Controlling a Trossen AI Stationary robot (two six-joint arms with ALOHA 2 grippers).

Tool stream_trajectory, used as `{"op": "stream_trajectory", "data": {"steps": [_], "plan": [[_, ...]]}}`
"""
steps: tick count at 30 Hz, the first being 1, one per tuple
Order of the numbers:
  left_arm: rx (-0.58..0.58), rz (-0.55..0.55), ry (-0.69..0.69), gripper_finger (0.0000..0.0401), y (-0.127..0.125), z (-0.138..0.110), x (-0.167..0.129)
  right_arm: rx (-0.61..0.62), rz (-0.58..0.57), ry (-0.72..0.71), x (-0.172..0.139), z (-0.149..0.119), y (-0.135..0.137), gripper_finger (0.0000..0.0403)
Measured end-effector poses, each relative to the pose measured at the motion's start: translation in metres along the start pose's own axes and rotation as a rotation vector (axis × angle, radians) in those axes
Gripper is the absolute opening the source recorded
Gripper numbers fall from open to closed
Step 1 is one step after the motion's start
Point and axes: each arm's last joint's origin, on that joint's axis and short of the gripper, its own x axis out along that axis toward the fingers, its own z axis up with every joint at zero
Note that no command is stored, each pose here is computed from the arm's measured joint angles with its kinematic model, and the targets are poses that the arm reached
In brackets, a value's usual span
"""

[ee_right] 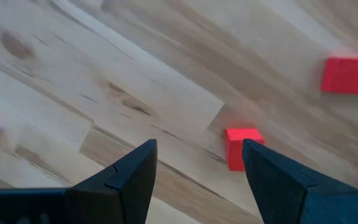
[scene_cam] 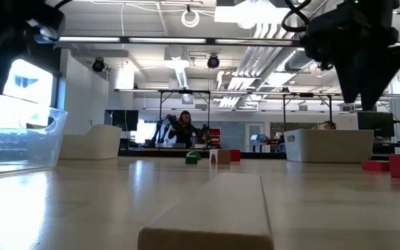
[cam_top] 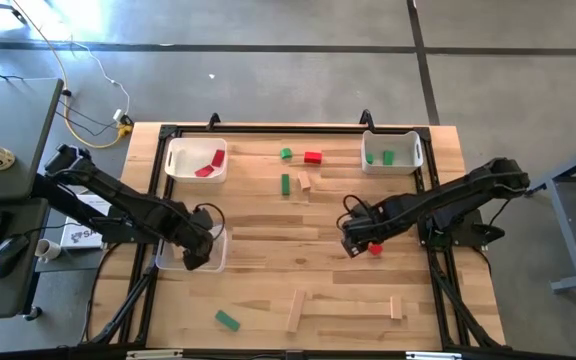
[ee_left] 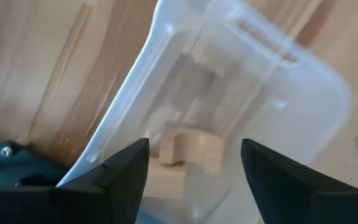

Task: Sort & place blocks by color
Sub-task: Put the red square into the left white bin

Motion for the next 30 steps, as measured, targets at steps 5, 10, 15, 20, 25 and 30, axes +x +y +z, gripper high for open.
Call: {"op": "stream_trajectory", "data": {"steps": [5,10,15,20,25,30], "plan": [[-0.02,-0.083,-0.122,0.0239,0.004,0.002,-0.029,0.003,-0.035,0.019,0.011,-0.009,-0.006,0.0222],[-0.061,-0.133,-0.278,0.0239,0.011,0.004,-0.056,-0.004,-0.061,0.05,0.019,-0.013,-0.011,0.0222],[-0.109,-0.126,-0.463,0.0239,0.021,0.005,-0.078,-0.005,-0.078,0.059,0.025,-0.015,-0.015,0.0222],[-0.168,-0.099,-0.586,0.0239,0.034,0.007,-0.091,-0.005,-0.078,0.083,0.035,-0.017,-0.02,0.0222],[-0.195,-0.057,-0.654,0.0239,0.042,0.01,-0.095,0.005,-0.083,0.095,0.043,-0.019,-0.025,0.0222],[-0.19,-0.018,-0.686,0.0239,0.046,0.016,-0.096,0.027,-0.102,0.099,0.052,-0.021,-0.031,0.0222]]}}
